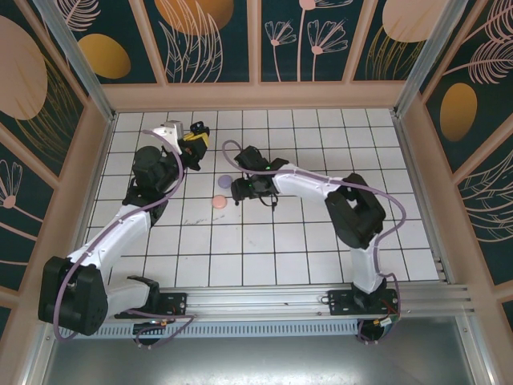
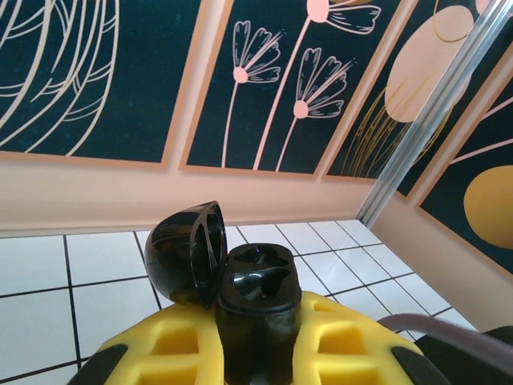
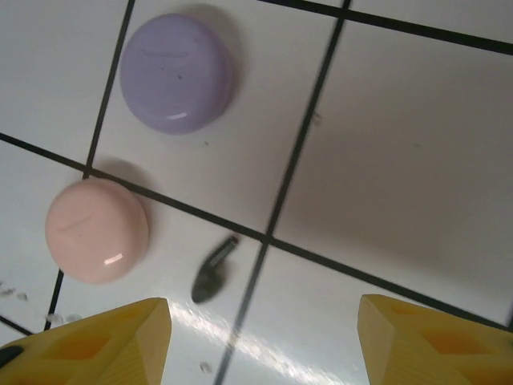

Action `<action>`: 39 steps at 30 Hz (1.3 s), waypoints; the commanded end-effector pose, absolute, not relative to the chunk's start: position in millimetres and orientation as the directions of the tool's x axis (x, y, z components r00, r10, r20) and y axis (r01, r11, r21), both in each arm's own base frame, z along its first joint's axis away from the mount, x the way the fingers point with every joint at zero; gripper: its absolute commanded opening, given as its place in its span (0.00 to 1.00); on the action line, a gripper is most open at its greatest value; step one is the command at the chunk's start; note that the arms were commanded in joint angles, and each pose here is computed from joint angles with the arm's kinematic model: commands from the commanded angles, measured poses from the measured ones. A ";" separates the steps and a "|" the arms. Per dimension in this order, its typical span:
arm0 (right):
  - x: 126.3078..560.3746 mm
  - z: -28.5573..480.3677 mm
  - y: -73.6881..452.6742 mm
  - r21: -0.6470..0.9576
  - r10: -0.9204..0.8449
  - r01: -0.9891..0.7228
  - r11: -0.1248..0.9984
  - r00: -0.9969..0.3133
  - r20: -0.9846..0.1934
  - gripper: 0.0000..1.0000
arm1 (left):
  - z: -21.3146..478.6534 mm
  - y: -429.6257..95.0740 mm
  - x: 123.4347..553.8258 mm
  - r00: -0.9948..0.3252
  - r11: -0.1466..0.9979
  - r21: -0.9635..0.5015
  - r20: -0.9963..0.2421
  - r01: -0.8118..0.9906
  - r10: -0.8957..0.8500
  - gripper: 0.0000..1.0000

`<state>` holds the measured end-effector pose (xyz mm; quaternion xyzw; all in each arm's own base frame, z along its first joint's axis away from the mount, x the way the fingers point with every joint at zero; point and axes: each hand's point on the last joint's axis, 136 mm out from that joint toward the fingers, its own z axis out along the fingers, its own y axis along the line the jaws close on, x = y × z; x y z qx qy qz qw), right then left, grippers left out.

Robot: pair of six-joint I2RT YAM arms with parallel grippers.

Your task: Insert the wireless bluetooth earbuds into the charging case

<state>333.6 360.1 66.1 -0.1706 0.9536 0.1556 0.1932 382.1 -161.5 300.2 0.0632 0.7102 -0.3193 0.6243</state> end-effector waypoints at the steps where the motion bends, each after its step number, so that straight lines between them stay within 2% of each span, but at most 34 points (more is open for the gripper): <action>1: 333.8 58.9 364.6 0.169 -0.301 -0.391 0.905 -0.868 -0.395 0.63 | 317.3 -155.1 383.5 -0.156 0.784 -0.378 -0.924 0.492 -0.348 0.00; 19: 344.9 19.7 360.6 0.069 -0.324 -0.368 0.927 -0.880 -0.347 0.62 | 311.9 -158.6 385.4 -0.178 0.760 -0.410 -0.910 0.504 -0.374 0.00; 25: 343.3 16.8 343.2 0.035 -0.304 -0.334 0.942 -0.893 -0.332 0.59 | 311.2 -160.4 385.8 -0.188 0.749 -0.424 -0.904 0.510 -0.384 0.00; 39: 308.7 34.7 316.1 0.114 -0.224 -0.271 0.956 -0.923 -0.312 0.54 | 311.0 -165.6 387.9 -0.201 0.728 -0.436 -0.898 0.529 -0.391 0.00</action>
